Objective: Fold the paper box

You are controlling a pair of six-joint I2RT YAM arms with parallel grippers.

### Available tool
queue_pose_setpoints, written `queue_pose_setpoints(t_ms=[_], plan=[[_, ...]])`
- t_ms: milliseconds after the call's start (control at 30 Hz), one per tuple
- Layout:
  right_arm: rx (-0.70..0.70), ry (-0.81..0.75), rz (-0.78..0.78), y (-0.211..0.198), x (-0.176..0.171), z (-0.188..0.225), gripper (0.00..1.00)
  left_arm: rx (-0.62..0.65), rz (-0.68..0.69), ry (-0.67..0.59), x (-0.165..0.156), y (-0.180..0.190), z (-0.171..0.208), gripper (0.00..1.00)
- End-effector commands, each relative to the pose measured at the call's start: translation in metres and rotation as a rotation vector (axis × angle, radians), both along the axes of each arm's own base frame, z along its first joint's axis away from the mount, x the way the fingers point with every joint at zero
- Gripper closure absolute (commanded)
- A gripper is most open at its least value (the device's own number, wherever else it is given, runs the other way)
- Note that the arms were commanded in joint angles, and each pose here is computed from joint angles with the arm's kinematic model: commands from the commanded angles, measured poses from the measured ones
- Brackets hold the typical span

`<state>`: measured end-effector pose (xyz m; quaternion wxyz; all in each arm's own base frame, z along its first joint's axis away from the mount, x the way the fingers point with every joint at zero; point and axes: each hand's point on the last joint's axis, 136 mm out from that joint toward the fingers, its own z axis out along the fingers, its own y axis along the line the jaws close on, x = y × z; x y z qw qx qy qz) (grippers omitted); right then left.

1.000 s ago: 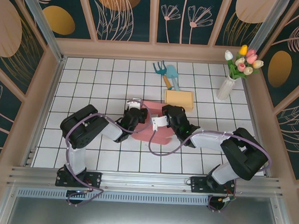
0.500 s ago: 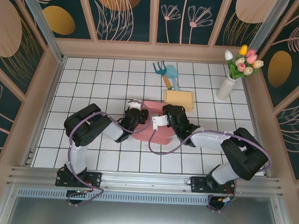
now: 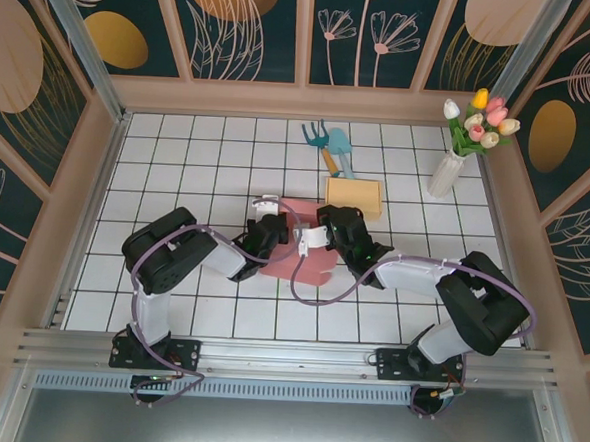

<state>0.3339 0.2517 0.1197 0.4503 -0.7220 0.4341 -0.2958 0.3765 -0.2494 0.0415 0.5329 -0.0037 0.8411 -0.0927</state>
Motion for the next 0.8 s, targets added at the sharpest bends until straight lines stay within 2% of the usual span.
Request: queue_pose_setpoints(t_ms=[0, 33, 133, 233, 367, 600, 767], plan=[[-0.166, 0.109, -0.166, -0.054, -0.004, -0.041, 1.00, 0.238, 0.321, 0.070, -0.007, 0.108, -0.033, 0.77], [-0.155, 0.114, -0.161, -0.052, -0.004, -0.041, 1.00, 0.222, 0.255, 0.069, -0.006, 0.098, -0.033, 0.75], [-0.130, 0.178, -0.174, -0.040, -0.007, -0.044, 1.00, 0.158, 0.036, 0.054, -0.007, 0.062, -0.029, 0.58], [-0.098, 0.315, -0.248, -0.030, -0.008, -0.047, 1.00, 0.130, -0.075, -0.025, -0.016, 0.050, -0.012, 0.50], [-0.126, 0.421, -0.281, -0.032, -0.015, -0.057, 1.00, 0.119, -0.095, -0.109, -0.028, 0.058, 0.007, 0.49], [-0.103, 0.457, -0.356, -0.031, -0.011, -0.052, 1.00, 0.034, -0.104, -0.178, -0.049, 0.070, 0.030, 0.46], [-0.088, 0.479, -0.393, -0.031, -0.011, -0.047, 1.00, -0.029, -0.164, -0.228, -0.057, 0.063, 0.056, 0.45]])
